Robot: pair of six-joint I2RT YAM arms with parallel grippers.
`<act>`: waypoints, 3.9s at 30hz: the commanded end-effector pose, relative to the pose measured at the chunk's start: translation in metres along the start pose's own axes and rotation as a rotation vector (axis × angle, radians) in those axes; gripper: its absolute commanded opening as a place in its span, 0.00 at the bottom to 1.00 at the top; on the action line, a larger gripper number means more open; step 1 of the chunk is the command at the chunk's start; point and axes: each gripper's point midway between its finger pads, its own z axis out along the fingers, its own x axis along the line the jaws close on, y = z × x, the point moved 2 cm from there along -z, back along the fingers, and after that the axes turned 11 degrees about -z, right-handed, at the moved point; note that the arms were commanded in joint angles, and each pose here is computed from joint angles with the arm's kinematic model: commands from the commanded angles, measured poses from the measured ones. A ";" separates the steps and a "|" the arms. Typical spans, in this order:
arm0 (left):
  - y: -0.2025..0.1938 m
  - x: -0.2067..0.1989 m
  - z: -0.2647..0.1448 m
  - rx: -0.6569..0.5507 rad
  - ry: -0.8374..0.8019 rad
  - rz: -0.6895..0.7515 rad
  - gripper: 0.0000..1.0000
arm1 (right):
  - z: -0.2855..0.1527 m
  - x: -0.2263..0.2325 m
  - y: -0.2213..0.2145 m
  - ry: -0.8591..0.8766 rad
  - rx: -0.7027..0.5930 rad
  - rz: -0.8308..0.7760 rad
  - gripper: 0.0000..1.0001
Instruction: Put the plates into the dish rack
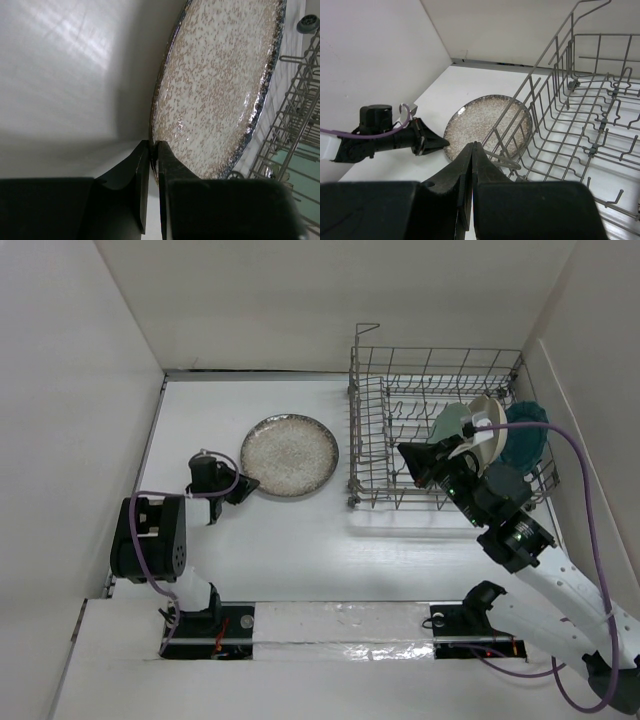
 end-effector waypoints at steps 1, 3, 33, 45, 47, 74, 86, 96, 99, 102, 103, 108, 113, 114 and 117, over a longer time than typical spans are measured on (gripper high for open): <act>-0.008 -0.006 -0.022 -0.028 -0.085 -0.012 0.00 | -0.001 0.005 0.012 0.014 -0.056 0.005 0.05; -0.016 -0.005 -0.027 -0.032 -0.106 -0.029 0.00 | 0.000 0.004 0.009 0.011 -0.044 0.004 0.05; -0.075 0.001 -0.043 -0.050 -0.304 -0.127 0.55 | 0.013 0.010 -0.023 0.029 0.041 -0.006 0.06; -0.081 0.041 -0.014 -0.109 -0.069 -0.133 0.41 | 0.011 0.011 -0.023 0.026 0.039 -0.006 0.06; -0.077 0.045 -0.009 -0.136 -0.034 -0.139 0.36 | 0.011 0.011 -0.022 0.026 0.038 -0.006 0.06; -0.059 0.006 -0.094 -0.276 -0.300 -0.124 0.00 | 0.031 0.074 -0.043 0.216 0.159 -0.018 0.23; -0.048 0.002 -0.131 -0.320 -0.311 -0.074 0.00 | 0.012 0.119 -0.114 0.181 0.265 0.287 0.57; -0.052 -0.020 -0.165 -0.289 -0.373 -0.027 0.00 | -0.028 0.098 -0.193 -0.016 0.351 0.693 0.71; -0.059 -0.024 -0.170 -0.249 -0.397 -0.020 0.00 | -0.030 0.101 -0.209 -0.065 0.372 0.754 0.72; -0.067 -0.024 -0.173 -0.198 -0.419 -0.020 0.00 | -0.026 0.104 -0.225 -0.122 0.380 0.795 0.73; -0.069 -0.022 -0.174 -0.189 -0.412 -0.013 0.00 | -0.022 0.105 -0.225 -0.125 0.366 0.818 0.73; -0.076 -0.027 -0.189 -0.150 -0.435 0.016 0.00 | -0.005 0.117 -0.251 -0.171 0.385 0.928 0.73; -0.091 -0.034 -0.200 -0.061 -0.487 0.004 0.00 | 0.010 0.125 -0.274 -0.229 0.405 0.995 0.72; -0.091 -0.034 -0.201 -0.057 -0.491 0.004 0.00 | 0.011 0.125 -0.276 -0.237 0.404 1.006 0.72; -0.095 -0.038 -0.207 -0.032 -0.503 0.011 0.00 | 0.012 0.119 -0.283 -0.281 0.391 1.034 0.73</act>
